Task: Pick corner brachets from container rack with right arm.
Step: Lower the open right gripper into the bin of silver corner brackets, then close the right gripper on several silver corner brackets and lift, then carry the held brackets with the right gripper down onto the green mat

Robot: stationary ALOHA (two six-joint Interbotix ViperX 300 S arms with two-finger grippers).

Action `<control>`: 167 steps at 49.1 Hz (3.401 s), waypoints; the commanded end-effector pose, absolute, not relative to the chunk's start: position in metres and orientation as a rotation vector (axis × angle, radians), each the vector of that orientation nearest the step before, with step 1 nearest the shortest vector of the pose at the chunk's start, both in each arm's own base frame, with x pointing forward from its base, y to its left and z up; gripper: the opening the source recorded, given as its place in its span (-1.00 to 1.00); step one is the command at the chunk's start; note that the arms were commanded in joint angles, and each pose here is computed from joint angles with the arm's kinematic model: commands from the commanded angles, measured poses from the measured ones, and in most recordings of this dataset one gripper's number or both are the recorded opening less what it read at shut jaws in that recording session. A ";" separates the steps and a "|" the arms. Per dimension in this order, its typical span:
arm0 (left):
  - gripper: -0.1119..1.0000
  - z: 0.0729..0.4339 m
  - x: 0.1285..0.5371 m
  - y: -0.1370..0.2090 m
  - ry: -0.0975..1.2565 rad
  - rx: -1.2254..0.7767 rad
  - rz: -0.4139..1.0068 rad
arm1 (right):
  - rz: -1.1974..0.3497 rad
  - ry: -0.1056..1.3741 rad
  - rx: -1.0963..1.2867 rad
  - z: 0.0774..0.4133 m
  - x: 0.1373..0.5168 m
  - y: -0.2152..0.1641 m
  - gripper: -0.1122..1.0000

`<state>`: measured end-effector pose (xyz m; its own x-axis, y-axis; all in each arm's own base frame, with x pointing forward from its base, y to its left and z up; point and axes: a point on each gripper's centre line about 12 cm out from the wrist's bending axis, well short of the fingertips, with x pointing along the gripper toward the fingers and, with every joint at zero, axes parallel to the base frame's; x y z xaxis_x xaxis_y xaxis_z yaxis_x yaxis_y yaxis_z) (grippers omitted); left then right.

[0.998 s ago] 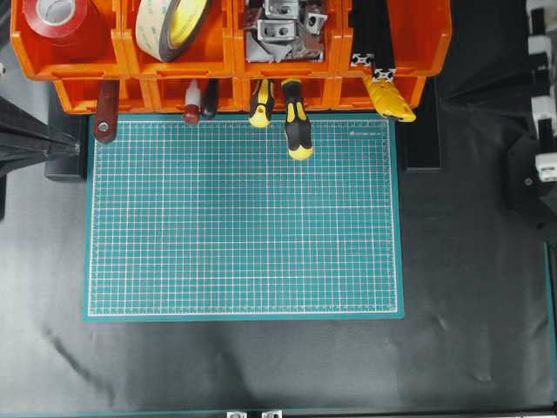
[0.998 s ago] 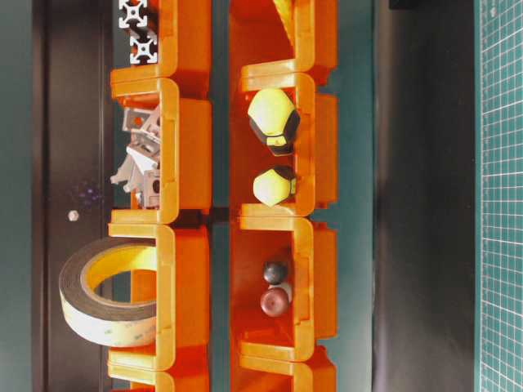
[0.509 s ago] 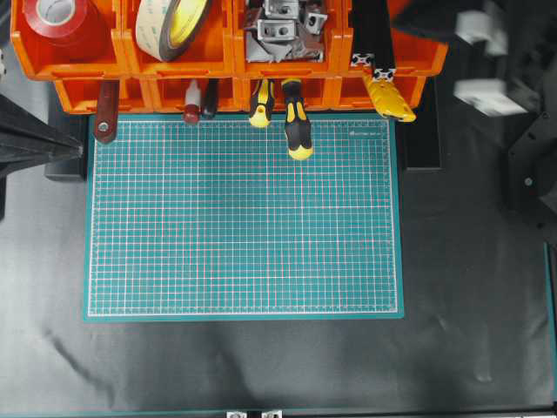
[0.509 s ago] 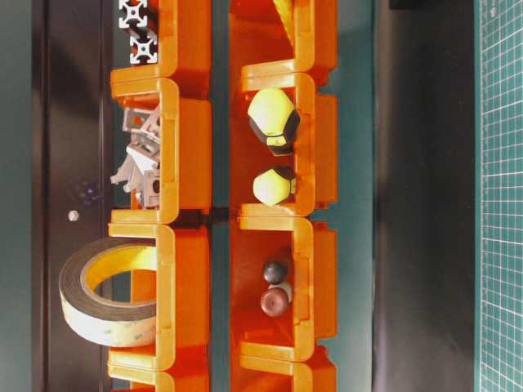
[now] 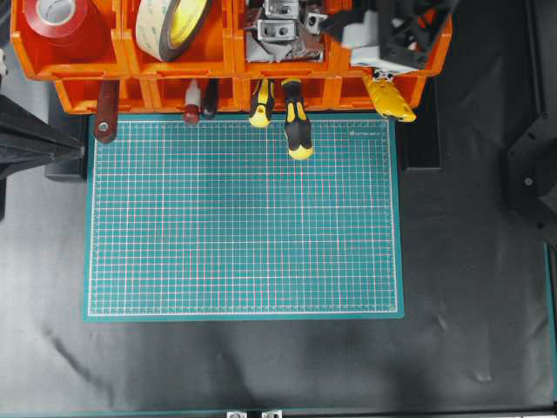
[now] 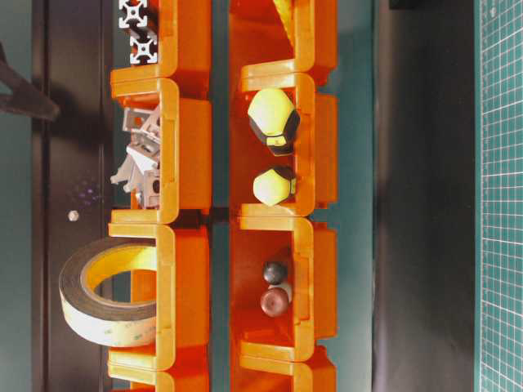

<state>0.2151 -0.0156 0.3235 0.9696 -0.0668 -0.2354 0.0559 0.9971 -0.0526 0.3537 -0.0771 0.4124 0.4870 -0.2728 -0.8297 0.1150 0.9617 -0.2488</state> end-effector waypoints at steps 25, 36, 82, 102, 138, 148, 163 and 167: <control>-0.79 0.338 0.216 -0.016 0.195 -0.048 -0.063 | -0.276 0.949 -0.185 0.388 0.380 -0.101 0.71; -0.79 0.338 0.217 -0.015 0.196 -0.048 -0.062 | -0.286 0.973 -0.158 0.374 0.382 -0.103 0.71; -0.79 0.339 0.215 -0.015 0.190 -0.048 -0.062 | -0.290 0.868 -0.139 0.379 0.374 -0.096 0.20; -0.79 0.342 0.213 -0.015 0.183 -0.048 -0.060 | -0.310 0.765 -0.225 0.441 0.368 -0.081 0.20; -0.79 0.355 0.206 -0.016 0.108 -0.054 -0.071 | -0.101 0.901 -0.333 0.395 0.349 0.000 0.20; -0.79 0.357 0.203 -0.017 0.100 -0.056 -0.076 | 0.017 0.883 -0.389 0.384 0.328 0.039 0.20; -0.79 0.367 0.193 -0.016 0.050 -0.064 -0.079 | 0.164 0.883 -0.418 0.345 0.314 0.093 0.20; -0.79 0.372 0.188 -0.016 0.032 -0.064 -0.080 | 0.196 0.883 -0.413 0.329 0.315 0.107 0.20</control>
<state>0.1916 -0.0157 0.3551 0.9937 -0.0790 -0.0796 0.0739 0.9951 -0.0658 0.3148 0.0934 0.3318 0.5970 -0.0433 -0.8011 -0.3099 0.9086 -0.2801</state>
